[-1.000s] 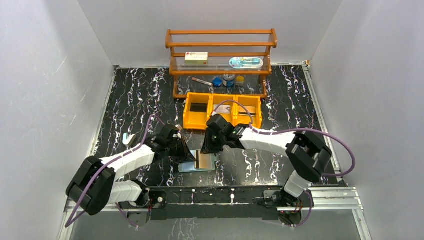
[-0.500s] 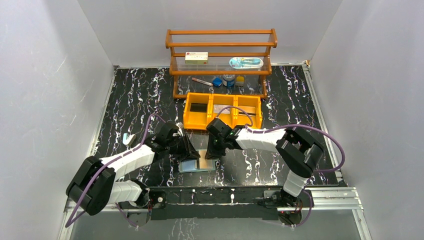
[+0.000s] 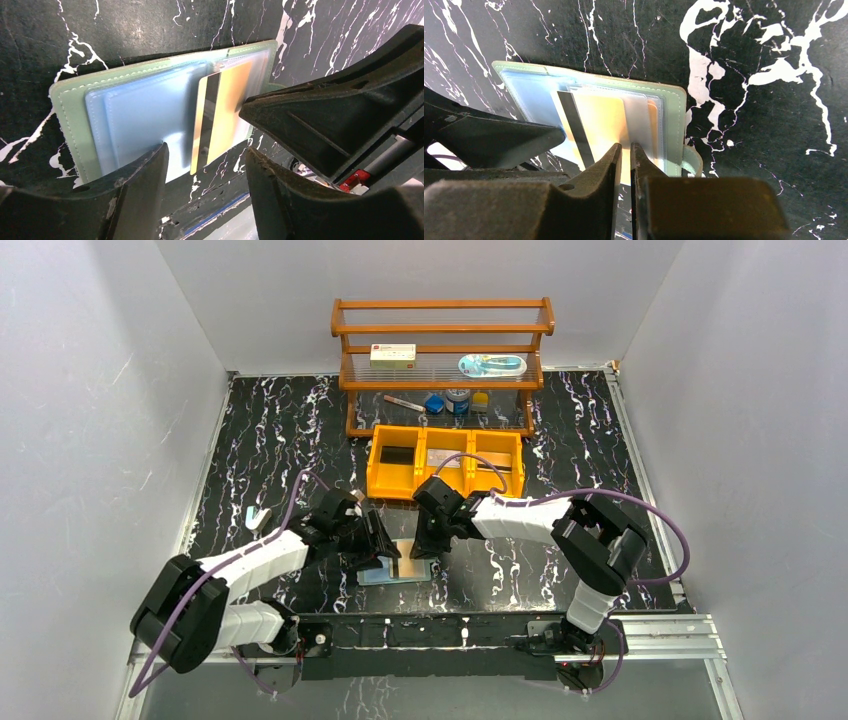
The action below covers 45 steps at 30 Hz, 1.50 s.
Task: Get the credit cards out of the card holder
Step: Remove the credit card from the card holder.
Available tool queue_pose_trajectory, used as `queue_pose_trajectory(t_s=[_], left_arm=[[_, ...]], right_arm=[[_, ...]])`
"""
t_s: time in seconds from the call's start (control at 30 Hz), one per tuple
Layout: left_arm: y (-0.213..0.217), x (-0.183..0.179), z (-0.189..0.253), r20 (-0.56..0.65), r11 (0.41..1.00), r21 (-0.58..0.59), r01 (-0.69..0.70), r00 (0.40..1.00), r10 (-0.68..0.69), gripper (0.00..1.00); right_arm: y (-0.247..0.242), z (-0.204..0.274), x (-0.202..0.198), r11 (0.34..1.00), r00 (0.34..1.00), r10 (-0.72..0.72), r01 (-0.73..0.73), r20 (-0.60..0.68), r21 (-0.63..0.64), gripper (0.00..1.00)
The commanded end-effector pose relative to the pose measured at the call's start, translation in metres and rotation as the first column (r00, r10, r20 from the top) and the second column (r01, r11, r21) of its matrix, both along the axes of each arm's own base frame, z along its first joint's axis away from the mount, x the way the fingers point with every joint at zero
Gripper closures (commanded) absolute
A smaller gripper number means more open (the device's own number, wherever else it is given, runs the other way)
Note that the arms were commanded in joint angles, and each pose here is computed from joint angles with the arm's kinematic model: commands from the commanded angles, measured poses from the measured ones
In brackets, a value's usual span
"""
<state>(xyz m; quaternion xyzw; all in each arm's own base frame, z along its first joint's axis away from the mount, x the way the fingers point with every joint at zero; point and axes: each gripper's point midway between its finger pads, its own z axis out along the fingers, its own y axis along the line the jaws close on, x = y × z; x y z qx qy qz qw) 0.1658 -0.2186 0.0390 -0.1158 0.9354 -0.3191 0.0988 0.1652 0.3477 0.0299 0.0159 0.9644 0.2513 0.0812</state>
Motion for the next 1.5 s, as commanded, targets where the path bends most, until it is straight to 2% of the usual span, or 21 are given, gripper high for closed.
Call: queue_pose_trajectory(t_s=[0.0,0.17,0.37,0.53,0.67,0.87,1.2,1.47], left_arm=[[0.0,-0.004,-0.003,-0.017,0.999,0.022,0.044,0.999,-0.043,0.45],[-0.012,0.003,0.0,-0.013,0.998,-0.026,0.058,0.998,-0.058,0.6],[-0.015,0.002,-0.003,-0.027,0.997,-0.039,0.068,0.997,-0.069,0.69],[-0.022,0.0,-0.003,-0.041,0.993,-0.09,0.072,0.996,-0.076,0.82],[-0.018,0.001,-0.003,-0.034,0.996,-0.073,0.05,0.998,-0.053,0.99],[0.002,0.0,-0.004,-0.014,0.999,0.042,0.029,1.0,-0.028,1.0],[0.014,0.004,0.003,0.008,0.992,0.123,0.037,0.999,-0.038,1.0],[0.018,0.01,0.019,0.06,0.988,0.15,0.046,0.997,-0.056,1.0]], right_arm=[[-0.017,-0.016,-0.004,0.998,1.0,-0.015,0.014,-0.018,-0.068,0.8],[-0.017,-0.018,-0.005,0.998,1.0,-0.014,0.013,-0.028,-0.063,0.8],[-0.017,-0.016,-0.004,0.998,0.999,-0.019,0.017,-0.029,-0.054,0.8],[-0.016,-0.015,-0.003,0.999,0.999,-0.023,0.022,-0.027,-0.046,0.8],[-0.019,-0.016,-0.003,0.998,0.999,-0.03,0.028,-0.03,-0.052,0.8],[-0.024,-0.016,0.0,0.997,0.999,-0.048,0.046,-0.024,-0.067,0.81],[-0.026,-0.013,0.003,0.997,0.999,-0.047,0.046,-0.018,-0.063,0.81],[0.002,0.028,0.015,0.996,0.996,0.054,-0.058,0.069,0.061,0.78]])
